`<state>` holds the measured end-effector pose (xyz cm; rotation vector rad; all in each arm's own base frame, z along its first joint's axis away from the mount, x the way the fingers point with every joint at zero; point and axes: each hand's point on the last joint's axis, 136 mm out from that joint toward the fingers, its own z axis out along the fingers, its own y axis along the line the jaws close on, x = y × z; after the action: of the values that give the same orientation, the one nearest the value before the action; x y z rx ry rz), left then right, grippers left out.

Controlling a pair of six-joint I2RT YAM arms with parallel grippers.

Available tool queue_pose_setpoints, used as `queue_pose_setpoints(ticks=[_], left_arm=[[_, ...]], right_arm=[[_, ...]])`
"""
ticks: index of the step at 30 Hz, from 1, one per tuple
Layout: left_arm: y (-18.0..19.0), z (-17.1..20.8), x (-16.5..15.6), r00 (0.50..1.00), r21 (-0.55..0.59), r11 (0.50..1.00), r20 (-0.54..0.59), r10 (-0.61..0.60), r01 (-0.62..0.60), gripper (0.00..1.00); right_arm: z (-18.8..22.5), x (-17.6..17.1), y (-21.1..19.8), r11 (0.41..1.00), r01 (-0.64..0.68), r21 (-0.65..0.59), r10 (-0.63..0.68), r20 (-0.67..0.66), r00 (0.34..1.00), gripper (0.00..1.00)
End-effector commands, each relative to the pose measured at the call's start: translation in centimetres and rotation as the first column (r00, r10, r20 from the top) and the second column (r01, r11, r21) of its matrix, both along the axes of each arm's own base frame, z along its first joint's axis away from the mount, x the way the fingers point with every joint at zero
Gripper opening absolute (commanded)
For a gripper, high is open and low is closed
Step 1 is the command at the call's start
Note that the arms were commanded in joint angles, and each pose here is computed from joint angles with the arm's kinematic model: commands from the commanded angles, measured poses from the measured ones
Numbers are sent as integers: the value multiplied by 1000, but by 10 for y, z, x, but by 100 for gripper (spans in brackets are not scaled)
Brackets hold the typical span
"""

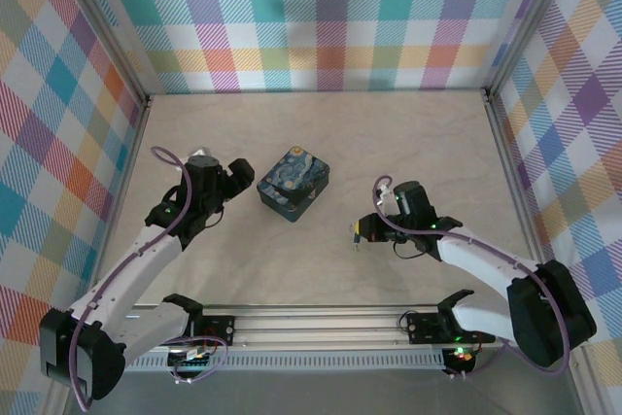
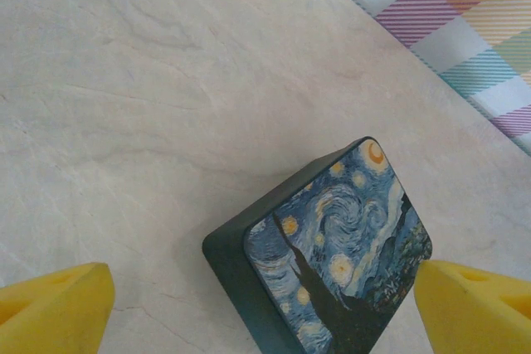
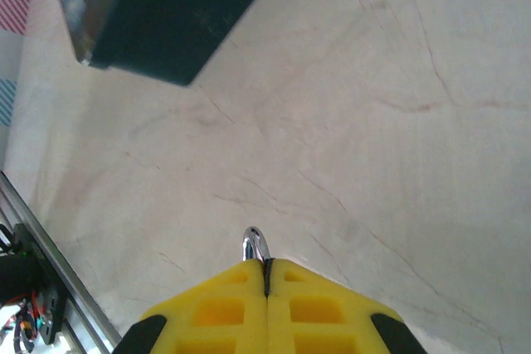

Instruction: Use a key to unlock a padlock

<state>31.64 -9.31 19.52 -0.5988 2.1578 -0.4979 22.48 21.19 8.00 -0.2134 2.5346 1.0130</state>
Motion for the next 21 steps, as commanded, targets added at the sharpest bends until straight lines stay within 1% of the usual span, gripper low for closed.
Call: queue_pose_setpoints(ticks=[1, 8, 21], left_arm=[[6, -4, -3, 1000, 36, 999, -9, 7, -7, 93], [6, -7, -4, 1000, 41, 999, -25, 4, -3, 93], [3, -12, -3, 999, 43, 999, -44, -13, 15, 94]], right_arm=[[-15, -9, 0, 1000, -15, -18, 14, -55, 998, 0], [-34, -8, 7, 999, -26, -20, 24, -99, 995, 0], [-52, -6, 15, 999, -41, -22, 38, -134, 990, 0]])
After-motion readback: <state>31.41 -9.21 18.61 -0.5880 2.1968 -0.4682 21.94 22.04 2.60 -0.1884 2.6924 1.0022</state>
